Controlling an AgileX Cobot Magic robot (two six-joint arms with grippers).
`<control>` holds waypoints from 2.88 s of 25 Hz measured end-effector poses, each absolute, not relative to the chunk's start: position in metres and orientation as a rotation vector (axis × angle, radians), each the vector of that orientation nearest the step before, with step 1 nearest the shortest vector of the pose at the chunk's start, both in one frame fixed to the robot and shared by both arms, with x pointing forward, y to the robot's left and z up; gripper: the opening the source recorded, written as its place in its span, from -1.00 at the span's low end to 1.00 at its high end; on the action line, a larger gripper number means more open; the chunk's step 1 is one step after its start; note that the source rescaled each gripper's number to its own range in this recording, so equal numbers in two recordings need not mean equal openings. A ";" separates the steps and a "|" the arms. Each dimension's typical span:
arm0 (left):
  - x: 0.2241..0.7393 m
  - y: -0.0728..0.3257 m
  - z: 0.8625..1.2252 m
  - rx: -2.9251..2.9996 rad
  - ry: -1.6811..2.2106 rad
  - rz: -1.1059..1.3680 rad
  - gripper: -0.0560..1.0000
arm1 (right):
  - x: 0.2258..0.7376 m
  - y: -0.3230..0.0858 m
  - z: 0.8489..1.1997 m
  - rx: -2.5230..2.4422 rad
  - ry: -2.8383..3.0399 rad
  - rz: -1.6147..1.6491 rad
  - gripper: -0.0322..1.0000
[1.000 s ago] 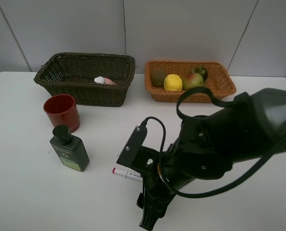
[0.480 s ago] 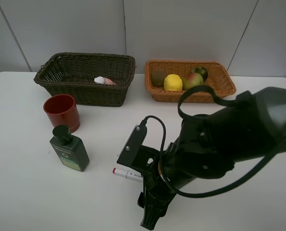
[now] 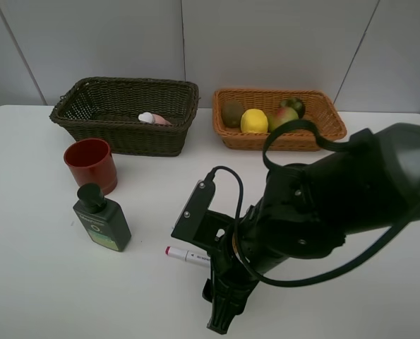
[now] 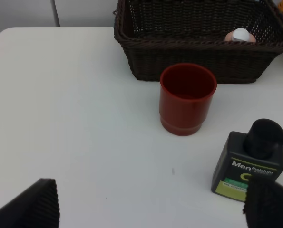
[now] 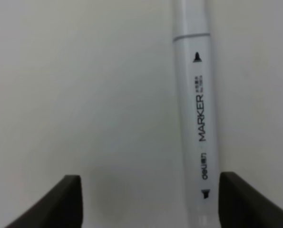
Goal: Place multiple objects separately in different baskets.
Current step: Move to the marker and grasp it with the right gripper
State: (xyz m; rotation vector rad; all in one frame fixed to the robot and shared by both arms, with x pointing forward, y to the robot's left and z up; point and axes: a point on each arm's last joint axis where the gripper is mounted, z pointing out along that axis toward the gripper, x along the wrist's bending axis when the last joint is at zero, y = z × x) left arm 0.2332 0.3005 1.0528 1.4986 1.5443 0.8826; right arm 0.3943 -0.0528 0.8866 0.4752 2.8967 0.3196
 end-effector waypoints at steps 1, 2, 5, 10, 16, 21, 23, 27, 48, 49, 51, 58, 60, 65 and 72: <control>0.233 0.300 1.053 1.499 1.544 0.883 1.00 | 0.394 -0.053 0.887 0.472 2.897 0.316 0.18; 0.233 0.300 1.053 1.499 1.544 0.883 1.00 | 0.394 -0.053 0.886 0.469 2.897 0.309 0.18; 0.233 0.300 1.053 1.499 1.544 0.883 1.00 | 0.394 -0.055 0.886 0.456 2.900 0.277 0.18; 0.233 0.300 1.053 1.499 1.544 0.883 1.00 | 0.394 -0.058 0.886 0.414 2.910 0.222 0.18; 0.233 0.300 1.053 1.499 1.544 0.883 1.00 | 0.398 -0.063 0.882 0.412 2.918 0.177 0.18; 0.233 0.300 1.053 1.499 1.544 0.883 1.00 | 0.398 -0.063 0.882 0.408 2.919 0.170 0.18; 0.233 0.300 1.053 1.499 1.544 0.883 1.00 | 0.398 -0.064 0.881 0.415 2.922 0.162 0.18; 0.233 0.300 1.053 1.499 1.544 0.883 1.00 | 0.397 -0.064 0.881 0.384 2.928 0.154 0.18; 0.233 0.300 1.053 1.499 1.544 0.883 1.00 | 0.392 -0.059 0.881 0.583 2.969 0.233 0.18; 0.233 0.300 1.053 1.499 1.544 0.883 1.00 | 0.391 -0.059 0.881 0.603 2.972 0.237 0.18; 0.233 0.300 1.053 1.499 1.544 0.883 1.00 | 0.390 -0.058 0.881 0.641 2.976 0.246 0.18; 0.233 0.300 1.053 1.499 1.544 0.883 1.00 | 0.390 -0.056 0.881 0.698 2.973 0.290 0.18; 0.233 0.300 1.053 1.499 1.544 0.883 1.00 | 0.390 -0.056 0.881 0.698 2.972 0.293 0.18; 0.233 0.300 1.053 1.499 1.544 0.883 1.00 | 0.391 -0.055 0.882 0.698 2.967 0.313 0.18; 0.233 0.300 1.053 1.499 1.544 0.883 1.00 | 0.394 -0.049 0.883 0.689 2.932 0.419 0.18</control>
